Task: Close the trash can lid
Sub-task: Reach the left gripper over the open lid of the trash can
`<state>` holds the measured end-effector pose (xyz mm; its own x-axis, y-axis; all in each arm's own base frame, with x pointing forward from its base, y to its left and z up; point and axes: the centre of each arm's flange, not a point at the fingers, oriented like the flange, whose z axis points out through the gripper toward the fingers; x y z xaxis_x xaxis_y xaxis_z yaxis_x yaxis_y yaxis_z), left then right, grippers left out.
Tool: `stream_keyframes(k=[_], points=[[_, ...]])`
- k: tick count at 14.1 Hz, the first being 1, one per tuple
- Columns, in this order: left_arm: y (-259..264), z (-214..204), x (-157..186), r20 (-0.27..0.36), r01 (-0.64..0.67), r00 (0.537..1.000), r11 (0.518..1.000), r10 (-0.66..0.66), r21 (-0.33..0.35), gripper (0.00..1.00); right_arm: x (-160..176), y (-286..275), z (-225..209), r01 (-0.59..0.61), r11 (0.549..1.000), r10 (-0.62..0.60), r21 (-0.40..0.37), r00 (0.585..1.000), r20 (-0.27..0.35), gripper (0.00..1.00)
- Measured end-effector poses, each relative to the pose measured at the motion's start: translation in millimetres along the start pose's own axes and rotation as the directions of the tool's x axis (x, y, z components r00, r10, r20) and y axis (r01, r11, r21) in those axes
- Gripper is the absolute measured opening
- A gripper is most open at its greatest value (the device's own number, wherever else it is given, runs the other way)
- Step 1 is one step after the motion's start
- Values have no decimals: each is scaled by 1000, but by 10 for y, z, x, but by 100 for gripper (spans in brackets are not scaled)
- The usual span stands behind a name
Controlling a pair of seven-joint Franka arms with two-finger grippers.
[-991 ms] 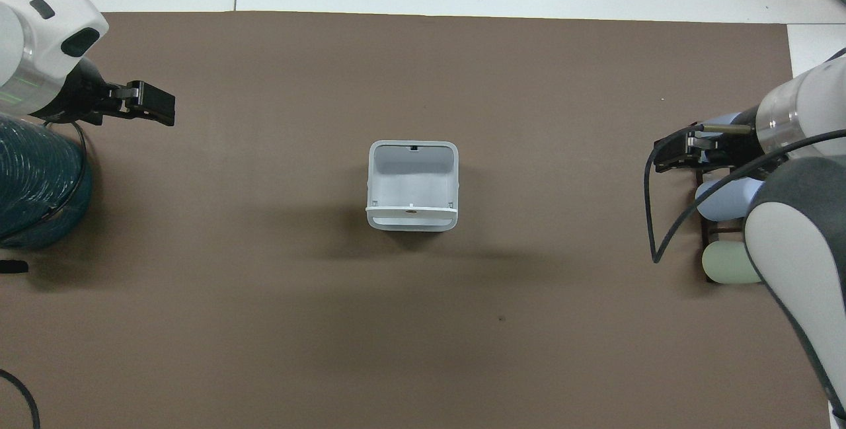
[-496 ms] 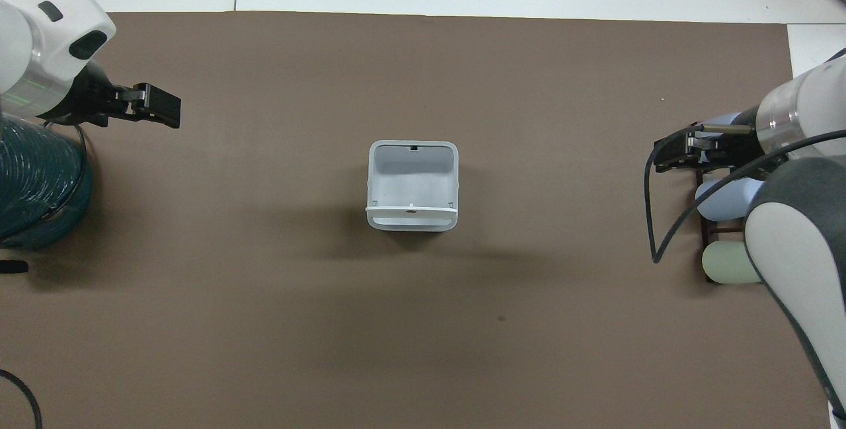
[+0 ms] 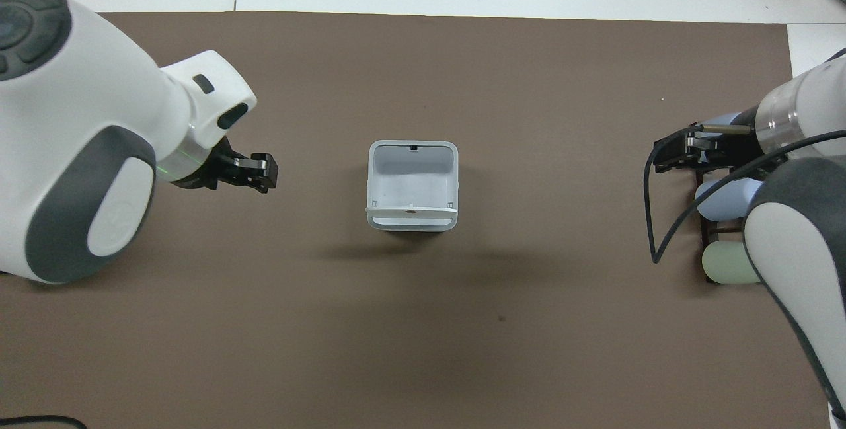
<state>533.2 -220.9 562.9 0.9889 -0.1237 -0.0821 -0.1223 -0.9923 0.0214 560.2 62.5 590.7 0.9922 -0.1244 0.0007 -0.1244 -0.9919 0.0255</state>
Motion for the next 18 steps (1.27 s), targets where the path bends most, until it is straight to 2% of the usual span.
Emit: stream_keyframes(k=[3,4,6,8,11,18], points=[[617,45,-279,25,35,999,999,-34,-30,32,0,0,1,0,1000,0,0,1000,0,100],[810,81,-360,21,41,999,998,-40,-38,32,0,0,2,0,1000,0,0,1000,0,100],[1129,188,-494,-11,49,999,997,-50,-60,20,0,0,2,0,1000,0,0,1000,0,100],[1340,353,-623,-48,65,996,994,-69,-88,15,0,0,4,0,1000,0,0,1000,1,100],[1492,580,-730,-104,96,988,986,-110,-134,14,-1,0,5,0,1000,0,0,1000,1,100],[1552,661,-474,-254,178,934,943,-253,-283,14,-1,0,5,0,1000,0,0,1000,1,100]])
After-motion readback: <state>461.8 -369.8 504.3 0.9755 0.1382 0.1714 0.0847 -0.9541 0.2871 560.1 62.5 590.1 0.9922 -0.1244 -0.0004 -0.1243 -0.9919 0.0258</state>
